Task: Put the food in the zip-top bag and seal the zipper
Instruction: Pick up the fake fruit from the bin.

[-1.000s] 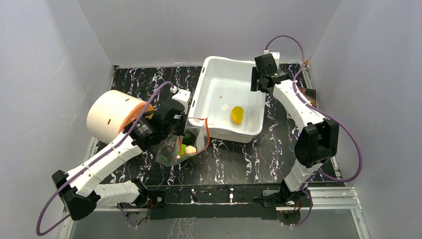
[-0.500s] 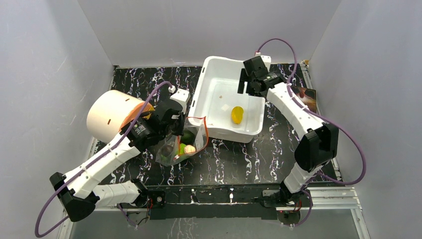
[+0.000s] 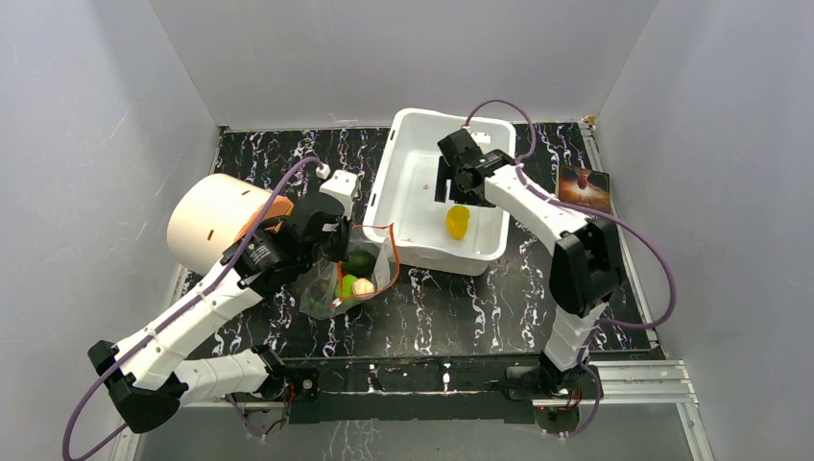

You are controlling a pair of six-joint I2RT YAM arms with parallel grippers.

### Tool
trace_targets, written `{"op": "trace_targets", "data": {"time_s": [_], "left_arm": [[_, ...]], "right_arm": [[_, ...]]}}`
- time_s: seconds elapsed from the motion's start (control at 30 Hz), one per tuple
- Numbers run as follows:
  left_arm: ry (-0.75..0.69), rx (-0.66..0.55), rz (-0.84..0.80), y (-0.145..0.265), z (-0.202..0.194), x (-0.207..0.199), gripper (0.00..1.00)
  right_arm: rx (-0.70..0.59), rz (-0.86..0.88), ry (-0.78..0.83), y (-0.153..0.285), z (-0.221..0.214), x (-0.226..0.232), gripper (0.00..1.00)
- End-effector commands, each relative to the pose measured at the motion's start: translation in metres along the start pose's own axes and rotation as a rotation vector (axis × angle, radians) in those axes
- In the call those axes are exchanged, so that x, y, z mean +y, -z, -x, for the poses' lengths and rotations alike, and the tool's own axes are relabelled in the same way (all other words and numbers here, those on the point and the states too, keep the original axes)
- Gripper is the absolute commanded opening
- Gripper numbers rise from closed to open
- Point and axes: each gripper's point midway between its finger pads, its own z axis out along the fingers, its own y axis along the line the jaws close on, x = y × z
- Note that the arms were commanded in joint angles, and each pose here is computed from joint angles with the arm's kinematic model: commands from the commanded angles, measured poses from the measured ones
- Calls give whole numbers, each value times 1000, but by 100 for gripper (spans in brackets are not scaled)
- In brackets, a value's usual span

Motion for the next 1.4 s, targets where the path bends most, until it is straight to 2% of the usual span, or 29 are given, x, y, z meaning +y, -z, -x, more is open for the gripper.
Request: {"op": "trace_targets", "data": {"time_s": [0.0,0.33,0.53,0.77,1.0,1.37], "left_arm": [[26,-67,10,17,17,6,0],[39,-74,19,16,19,7,0],[26,-75,26,15,20,9,0],[12,-82,37,18,22,12,0],[11,-87,36,18,25,11,0],[23,-100,24,18,28,9,0]], "right_arm": [[68,-19,-21,-26,-16,11,83],[143,-123,-10,-74,-39,10,93],[137,-127,28,-95,-40,15,92],[136,-83,74,-111,-46,23,82],[101,-50,109,-111,-42,25,58],[26,-50,126,-81,-17,17,48]]}}
